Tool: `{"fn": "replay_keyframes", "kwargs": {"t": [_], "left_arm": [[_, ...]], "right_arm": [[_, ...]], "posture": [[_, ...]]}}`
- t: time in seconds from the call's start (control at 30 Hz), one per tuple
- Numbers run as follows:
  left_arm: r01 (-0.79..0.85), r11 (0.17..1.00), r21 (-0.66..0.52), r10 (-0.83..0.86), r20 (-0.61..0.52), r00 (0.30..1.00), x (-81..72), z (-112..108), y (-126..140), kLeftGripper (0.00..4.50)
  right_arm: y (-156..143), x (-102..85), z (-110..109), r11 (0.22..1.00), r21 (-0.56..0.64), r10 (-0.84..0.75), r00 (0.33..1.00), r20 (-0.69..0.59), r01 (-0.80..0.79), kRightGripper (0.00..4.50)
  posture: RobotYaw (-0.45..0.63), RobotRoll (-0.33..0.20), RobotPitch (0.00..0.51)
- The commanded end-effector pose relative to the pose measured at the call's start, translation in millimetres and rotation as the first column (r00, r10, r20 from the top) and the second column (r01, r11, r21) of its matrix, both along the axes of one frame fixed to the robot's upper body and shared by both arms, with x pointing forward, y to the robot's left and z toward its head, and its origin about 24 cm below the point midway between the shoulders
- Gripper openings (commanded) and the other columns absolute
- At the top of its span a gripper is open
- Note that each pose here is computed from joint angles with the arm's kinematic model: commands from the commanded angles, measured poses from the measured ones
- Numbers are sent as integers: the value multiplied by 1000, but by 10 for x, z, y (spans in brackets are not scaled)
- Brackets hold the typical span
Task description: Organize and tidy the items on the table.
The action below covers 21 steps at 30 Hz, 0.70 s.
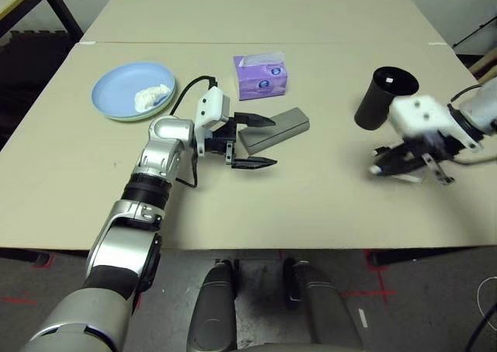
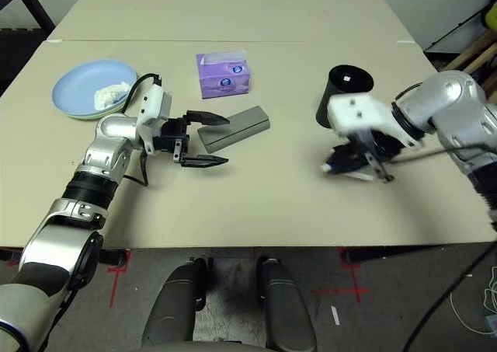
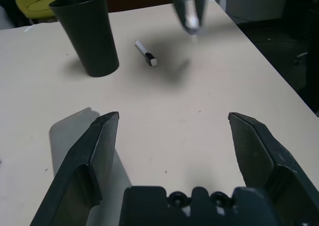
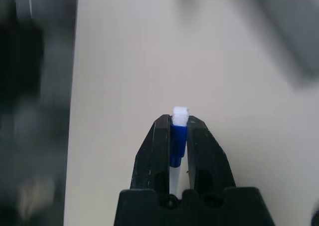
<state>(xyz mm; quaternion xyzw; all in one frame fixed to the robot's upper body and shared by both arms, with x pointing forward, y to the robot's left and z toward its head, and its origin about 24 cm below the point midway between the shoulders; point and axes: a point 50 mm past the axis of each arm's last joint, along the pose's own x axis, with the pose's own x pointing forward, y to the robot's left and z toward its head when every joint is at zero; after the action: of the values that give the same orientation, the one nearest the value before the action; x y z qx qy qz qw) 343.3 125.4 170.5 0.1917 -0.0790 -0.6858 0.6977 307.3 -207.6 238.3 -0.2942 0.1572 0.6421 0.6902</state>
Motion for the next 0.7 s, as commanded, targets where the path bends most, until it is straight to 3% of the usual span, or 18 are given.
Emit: {"fn": "replay_keyframes", "kwargs": {"t": [0.03,0.2,0.37,0.57,0.7], "left_arm": [[-3,1000,26,3,2,1000,4,-27,24,4500],[-6,1000,26,6,2,1000,5,-29,30,4500],[-9,1000,25,9,-1,1000,3,-31,40,4500],[-11,1000,23,11,-6,1000,2,-34,43,4500],[-14,1000,22,15,-8,1000,4,-36,45,4500]], "right_arm": [[23,58,147,960,251,-134,991,25,123,305],[68,173,200,769,595,-335,940,66,232,305],[74,215,281,498,834,-514,856,63,237,305],[-23,222,419,240,952,-675,737,24,189,305],[-130,228,443,193,966,-769,639,38,175,305]], "posture": [[79,0,189],[77,0,188],[78,0,188],[80,0,190],[81,0,190]]}}
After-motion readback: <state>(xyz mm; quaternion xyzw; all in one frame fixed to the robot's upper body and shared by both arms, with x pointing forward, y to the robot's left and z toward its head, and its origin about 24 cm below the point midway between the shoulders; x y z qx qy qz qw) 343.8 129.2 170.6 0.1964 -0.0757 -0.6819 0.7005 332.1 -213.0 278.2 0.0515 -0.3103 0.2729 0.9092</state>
